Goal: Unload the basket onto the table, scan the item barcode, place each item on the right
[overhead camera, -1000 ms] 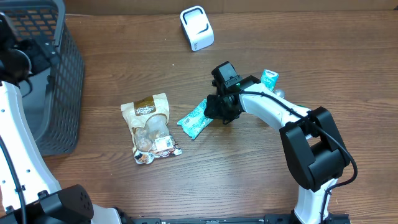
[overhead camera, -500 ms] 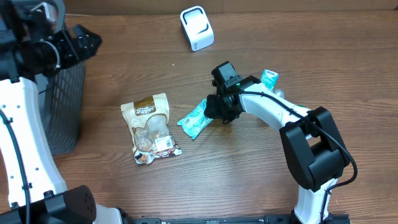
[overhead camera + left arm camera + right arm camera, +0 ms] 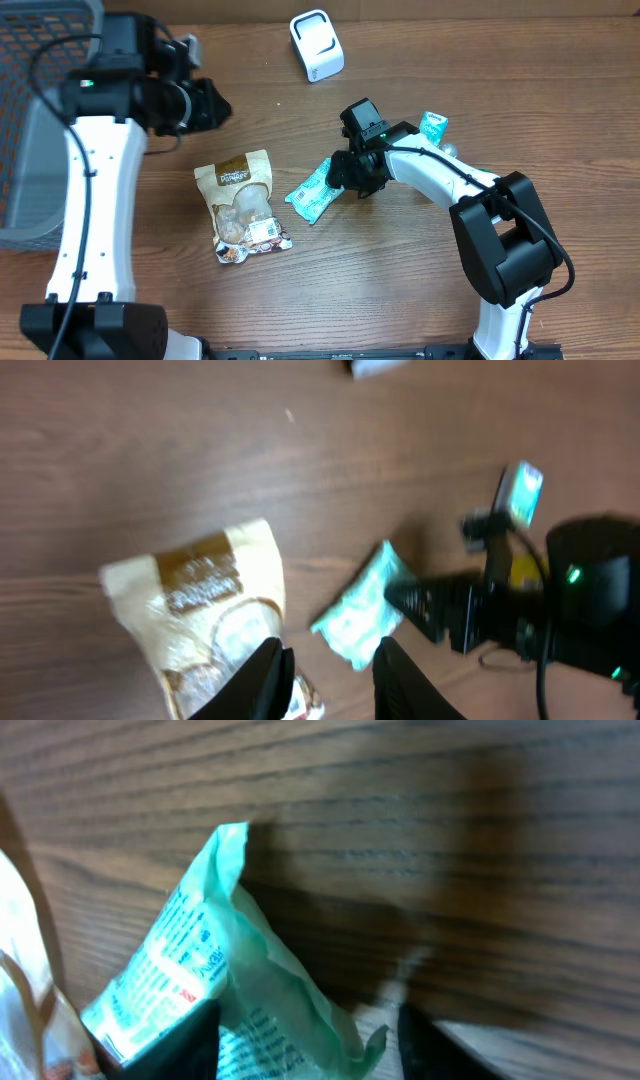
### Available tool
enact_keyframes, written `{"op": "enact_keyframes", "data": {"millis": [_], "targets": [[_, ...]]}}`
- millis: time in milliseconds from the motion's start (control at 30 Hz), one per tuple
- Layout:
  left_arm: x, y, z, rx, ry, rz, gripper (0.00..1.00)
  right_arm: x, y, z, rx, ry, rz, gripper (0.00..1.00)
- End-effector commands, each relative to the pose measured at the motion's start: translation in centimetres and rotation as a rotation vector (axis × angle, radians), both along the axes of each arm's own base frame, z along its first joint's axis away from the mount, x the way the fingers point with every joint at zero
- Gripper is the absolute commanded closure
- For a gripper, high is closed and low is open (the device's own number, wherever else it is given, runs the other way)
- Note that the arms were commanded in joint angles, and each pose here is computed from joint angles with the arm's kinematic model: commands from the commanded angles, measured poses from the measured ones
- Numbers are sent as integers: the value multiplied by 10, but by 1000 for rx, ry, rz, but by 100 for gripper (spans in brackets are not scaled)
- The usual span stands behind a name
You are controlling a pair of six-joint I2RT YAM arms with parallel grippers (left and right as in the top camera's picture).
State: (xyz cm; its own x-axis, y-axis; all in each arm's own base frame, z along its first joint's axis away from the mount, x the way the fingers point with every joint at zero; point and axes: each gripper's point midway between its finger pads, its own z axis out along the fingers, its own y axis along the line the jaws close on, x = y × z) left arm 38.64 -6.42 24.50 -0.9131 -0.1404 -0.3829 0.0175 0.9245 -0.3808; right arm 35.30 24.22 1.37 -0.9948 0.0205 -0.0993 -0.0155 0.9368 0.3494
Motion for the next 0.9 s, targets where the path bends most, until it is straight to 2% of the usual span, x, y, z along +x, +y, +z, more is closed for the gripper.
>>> {"op": "enact_keyframes", "data": {"millis": [0, 33, 167, 333, 367, 433, 500, 600, 867], "targets": [[-10, -17, -21, 20, 53, -50, 83, 6, -3, 11, 5, -31, -15, 20], [-11, -21, -23, 20, 55, -60, 96, 5, -3, 11, 3, -29, -15, 0], [-17, -36, -41, 20, 86, -92, 95, 4, -3, 11, 1, -26, -15, 0], [-29, -63, -82, 27, 138, -165, 81, 4, -3, 11, 1, -26, -15, 0], [-30, -68, -89, 29, 143, -180, 82, 4, -3, 11, 1, -26, -15, 0], [-35, -80, -105, 31, 157, -205, 91, 4, -3, 11, 1, -26, -15, 0], [-38, -89, -118, 31, 178, -219, 96, 4, -4, 11, 1, -26, -15, 11], [-38, -102, -138, 35, 210, -224, 96, 5, -5, 11, 1, -25, -19, 28], [-42, -110, -190, 57, 344, -209, 96, 2, -4, 11, 20, -4, -12, 27]]}}
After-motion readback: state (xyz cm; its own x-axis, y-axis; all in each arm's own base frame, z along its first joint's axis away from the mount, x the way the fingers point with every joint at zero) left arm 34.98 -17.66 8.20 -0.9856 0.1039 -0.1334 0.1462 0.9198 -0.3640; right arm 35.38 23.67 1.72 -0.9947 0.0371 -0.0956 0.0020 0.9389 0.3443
